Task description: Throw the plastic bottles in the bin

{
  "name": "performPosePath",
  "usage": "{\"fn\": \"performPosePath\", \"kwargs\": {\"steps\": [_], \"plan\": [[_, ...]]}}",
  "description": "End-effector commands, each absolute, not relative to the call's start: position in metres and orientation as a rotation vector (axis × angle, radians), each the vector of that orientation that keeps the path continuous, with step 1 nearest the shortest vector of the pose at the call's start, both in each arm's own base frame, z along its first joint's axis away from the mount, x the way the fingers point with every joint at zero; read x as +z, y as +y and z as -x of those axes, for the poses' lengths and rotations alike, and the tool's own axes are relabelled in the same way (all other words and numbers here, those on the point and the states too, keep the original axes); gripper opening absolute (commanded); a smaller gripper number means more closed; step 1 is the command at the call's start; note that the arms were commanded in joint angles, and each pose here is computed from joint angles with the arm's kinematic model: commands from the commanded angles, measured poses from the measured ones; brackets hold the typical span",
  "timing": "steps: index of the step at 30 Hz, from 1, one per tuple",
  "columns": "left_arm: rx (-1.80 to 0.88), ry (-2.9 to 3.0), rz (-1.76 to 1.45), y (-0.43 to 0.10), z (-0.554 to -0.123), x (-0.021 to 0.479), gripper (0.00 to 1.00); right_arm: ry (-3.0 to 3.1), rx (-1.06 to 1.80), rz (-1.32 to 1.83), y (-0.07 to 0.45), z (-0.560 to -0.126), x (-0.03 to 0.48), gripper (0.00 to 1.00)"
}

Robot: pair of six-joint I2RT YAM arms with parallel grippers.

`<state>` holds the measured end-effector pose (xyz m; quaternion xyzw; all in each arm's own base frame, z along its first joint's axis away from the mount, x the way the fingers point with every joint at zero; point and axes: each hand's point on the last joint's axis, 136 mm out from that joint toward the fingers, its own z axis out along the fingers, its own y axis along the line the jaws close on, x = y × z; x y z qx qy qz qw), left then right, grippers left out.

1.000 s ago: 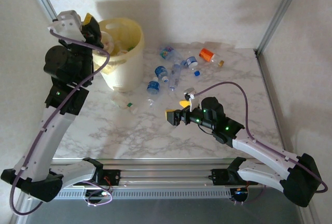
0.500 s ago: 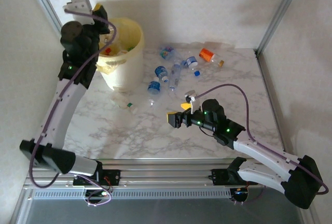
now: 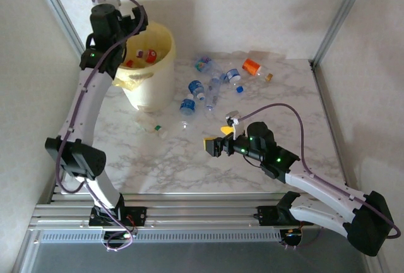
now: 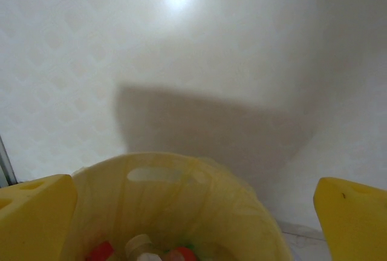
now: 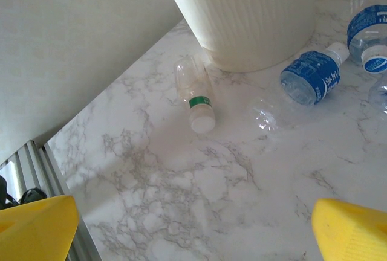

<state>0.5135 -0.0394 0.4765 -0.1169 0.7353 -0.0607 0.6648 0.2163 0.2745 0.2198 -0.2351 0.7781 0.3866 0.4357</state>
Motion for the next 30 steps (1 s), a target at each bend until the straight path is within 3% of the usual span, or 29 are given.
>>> {"fn": "performPosePath", "kwargs": {"steps": [1,9,21,30], "plan": [[-0.171,1.624,0.290,-0.033,-0.474,0.508,1.00,1.928,0.972,0.582,0.278,-0.217,0.220,0.99],[-0.264,1.766,0.290,-0.045,-0.415,0.454,1.00,1.970,0.939,0.570,0.277,-0.222,0.210,0.99],[-0.337,2.196,0.370,-0.079,-0.322,0.255,1.00,1.991,0.942,0.576,0.279,-0.222,0.206,0.99],[-0.425,2.338,0.461,-0.102,-0.299,0.148,0.98,1.984,0.953,0.577,0.279,-0.220,0.207,0.99]]}}
